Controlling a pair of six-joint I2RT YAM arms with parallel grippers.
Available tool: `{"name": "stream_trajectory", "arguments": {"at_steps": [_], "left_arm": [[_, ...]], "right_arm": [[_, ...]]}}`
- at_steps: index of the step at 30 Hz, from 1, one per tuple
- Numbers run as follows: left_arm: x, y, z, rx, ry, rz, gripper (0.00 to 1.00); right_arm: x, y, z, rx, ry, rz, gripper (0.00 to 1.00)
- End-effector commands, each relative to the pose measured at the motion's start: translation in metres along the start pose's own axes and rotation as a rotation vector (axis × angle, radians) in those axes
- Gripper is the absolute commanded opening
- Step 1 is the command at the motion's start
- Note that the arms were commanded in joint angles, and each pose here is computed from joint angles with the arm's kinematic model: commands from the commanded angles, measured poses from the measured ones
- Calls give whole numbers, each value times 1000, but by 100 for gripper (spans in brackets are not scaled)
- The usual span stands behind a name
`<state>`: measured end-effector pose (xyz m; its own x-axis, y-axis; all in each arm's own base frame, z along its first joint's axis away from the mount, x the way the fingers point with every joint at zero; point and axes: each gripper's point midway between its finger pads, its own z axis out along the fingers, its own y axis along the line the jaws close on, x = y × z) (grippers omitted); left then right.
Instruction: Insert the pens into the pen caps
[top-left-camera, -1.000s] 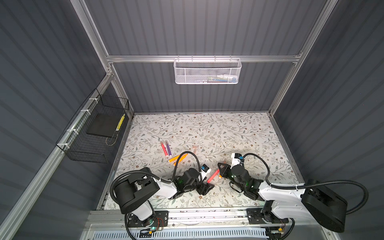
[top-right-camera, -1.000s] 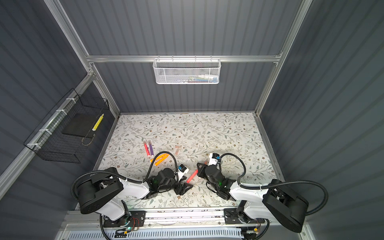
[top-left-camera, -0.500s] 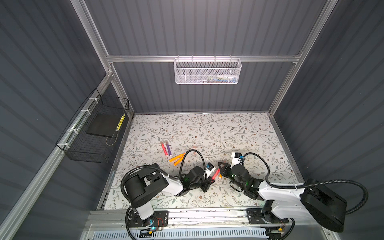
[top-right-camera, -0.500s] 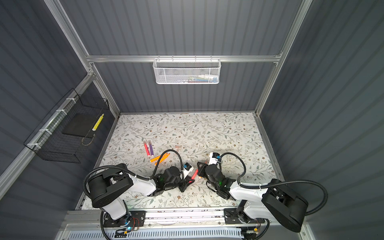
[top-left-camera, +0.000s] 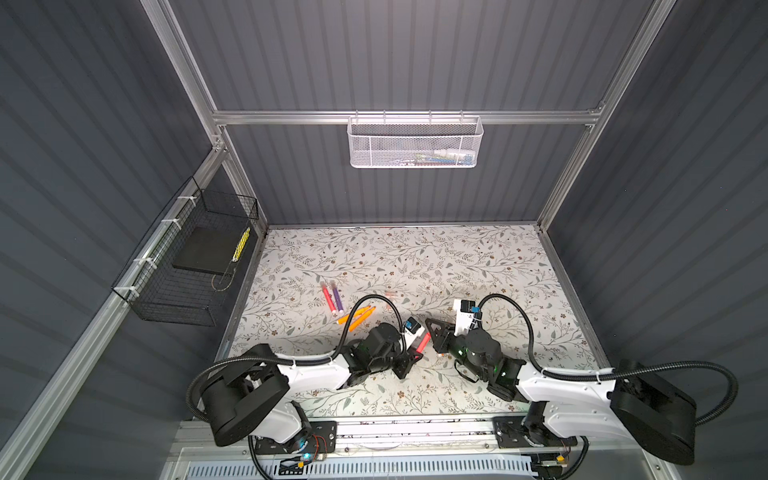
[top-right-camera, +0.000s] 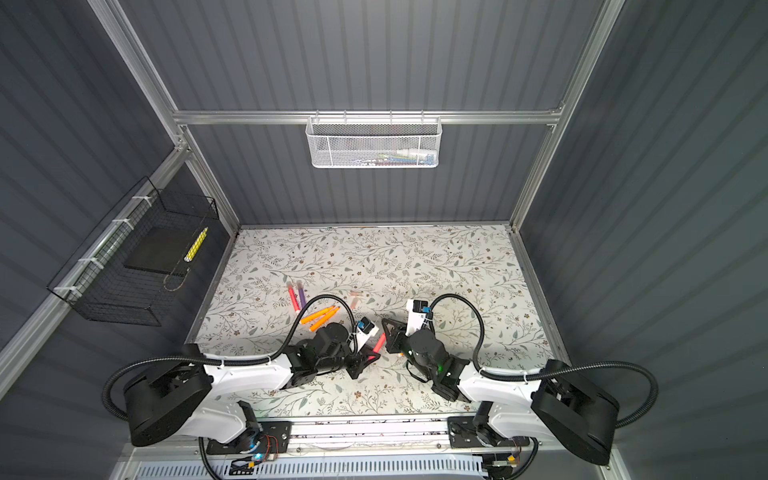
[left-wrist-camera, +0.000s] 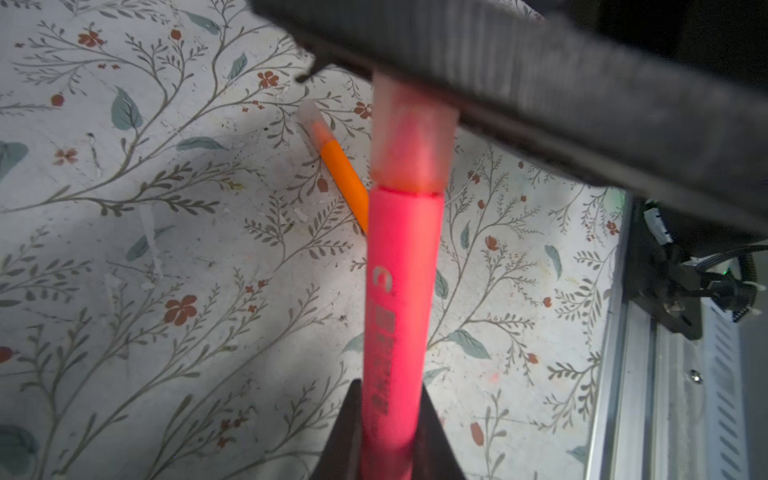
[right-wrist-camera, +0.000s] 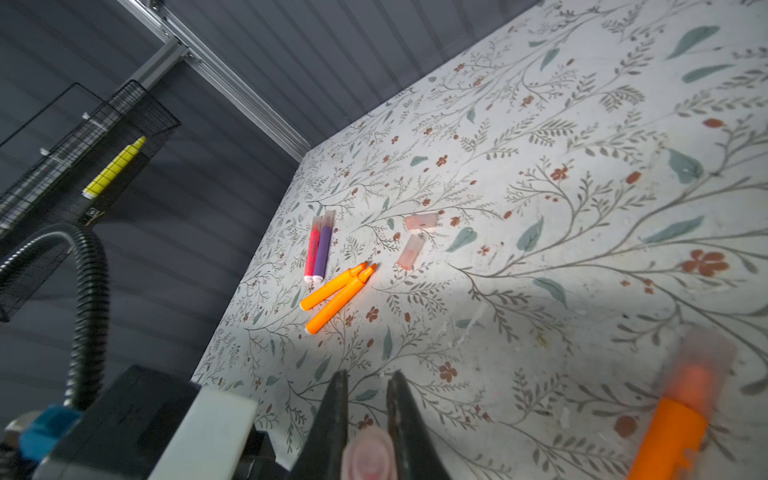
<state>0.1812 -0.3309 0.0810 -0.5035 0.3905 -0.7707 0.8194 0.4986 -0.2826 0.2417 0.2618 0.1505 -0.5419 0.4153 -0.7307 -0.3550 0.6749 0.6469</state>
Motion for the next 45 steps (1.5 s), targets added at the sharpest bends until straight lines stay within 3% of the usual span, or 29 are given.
{"name": "stream_trajectory", "arguments": {"at_steps": [1,5,9,13,16,21,26,29,34,37,42,43,45], "left_arm": [[-93,2,-25,-41,-257,38,0],[-120,15,-36,-145,-319,45,0],[-159,38,-55,-335,-390,61,0],[-191,43,-79,-421,-479,61,0],[-204,31,-83,-336,-491,61,0],[-216,21,-102,43,-552,-66,0],[-221,28,-129,168,-601,-130,0],[-219,39,-131,120,-588,-132,0],[-202,54,-115,-73,-539,-66,0],[-195,47,-104,-105,-508,-20,0],[-189,63,-107,-204,-518,-25,0],[-186,66,-107,-217,-508,-28,1],[-181,68,-109,-233,-509,-32,38]], "right_arm": [[46,0,-13,-52,171,-101,0],[55,18,-17,-102,202,-130,0],[72,11,-18,-22,250,-113,0],[94,-4,-17,95,298,-69,0],[102,-12,-17,114,295,-34,0],[101,5,-23,-45,264,-69,0],[99,22,-35,-173,220,-111,0],[99,37,-43,-242,190,-152,0],[88,50,-45,-273,156,-47,0],[70,40,-40,-182,81,1,0],[37,17,-27,13,-9,-62,0],[32,14,-26,22,-23,-60,0],[25,4,-21,53,-29,-56,0]]}}
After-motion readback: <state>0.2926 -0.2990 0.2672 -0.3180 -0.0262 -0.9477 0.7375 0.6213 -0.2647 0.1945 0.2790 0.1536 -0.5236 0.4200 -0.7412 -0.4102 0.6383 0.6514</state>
